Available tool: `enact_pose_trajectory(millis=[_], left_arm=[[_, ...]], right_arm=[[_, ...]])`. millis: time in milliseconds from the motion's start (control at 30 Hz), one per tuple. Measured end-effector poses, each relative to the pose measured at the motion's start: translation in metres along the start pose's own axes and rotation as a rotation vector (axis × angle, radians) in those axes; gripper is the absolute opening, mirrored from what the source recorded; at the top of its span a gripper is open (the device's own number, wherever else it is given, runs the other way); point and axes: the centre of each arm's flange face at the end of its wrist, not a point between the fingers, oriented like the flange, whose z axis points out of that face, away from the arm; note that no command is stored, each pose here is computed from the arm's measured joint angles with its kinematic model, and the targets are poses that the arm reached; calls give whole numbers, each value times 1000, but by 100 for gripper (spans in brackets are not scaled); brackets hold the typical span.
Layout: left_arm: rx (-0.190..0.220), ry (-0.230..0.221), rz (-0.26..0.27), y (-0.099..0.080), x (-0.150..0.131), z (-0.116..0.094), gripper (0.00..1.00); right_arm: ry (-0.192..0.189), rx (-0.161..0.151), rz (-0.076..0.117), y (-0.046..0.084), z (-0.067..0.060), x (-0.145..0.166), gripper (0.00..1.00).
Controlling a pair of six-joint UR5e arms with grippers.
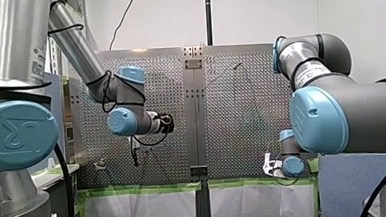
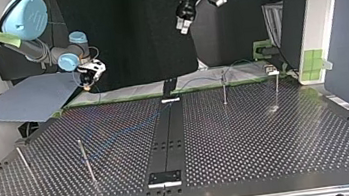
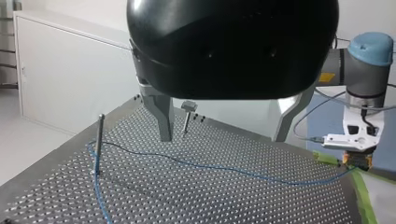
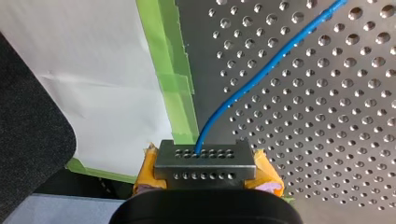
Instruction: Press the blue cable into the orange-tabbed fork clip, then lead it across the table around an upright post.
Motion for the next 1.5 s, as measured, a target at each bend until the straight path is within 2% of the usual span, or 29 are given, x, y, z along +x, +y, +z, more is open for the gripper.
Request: enact_pose_trajectory(millis=[300,600,800,933,1200,1500], left_arm=[[6,-9,-3,5,21,13,100],[24,-71,-5,3,19,21,100],[23,-87,-12,3,17,23,100],[1,-78,-9,7,18,22,100],[-69,-33,14,17,21,17,100],[-83,-12,23,19,23,14,100]], right_arm=[[8,24,1,-1,2,5,0],[45,55,5,-3,4,30,0],[67,62,9,-5,3,48,0],[68,60,18,-6,3,50,0],[65,64,18,-9,2,49,0],[61,63,22,-12,1,48,0]])
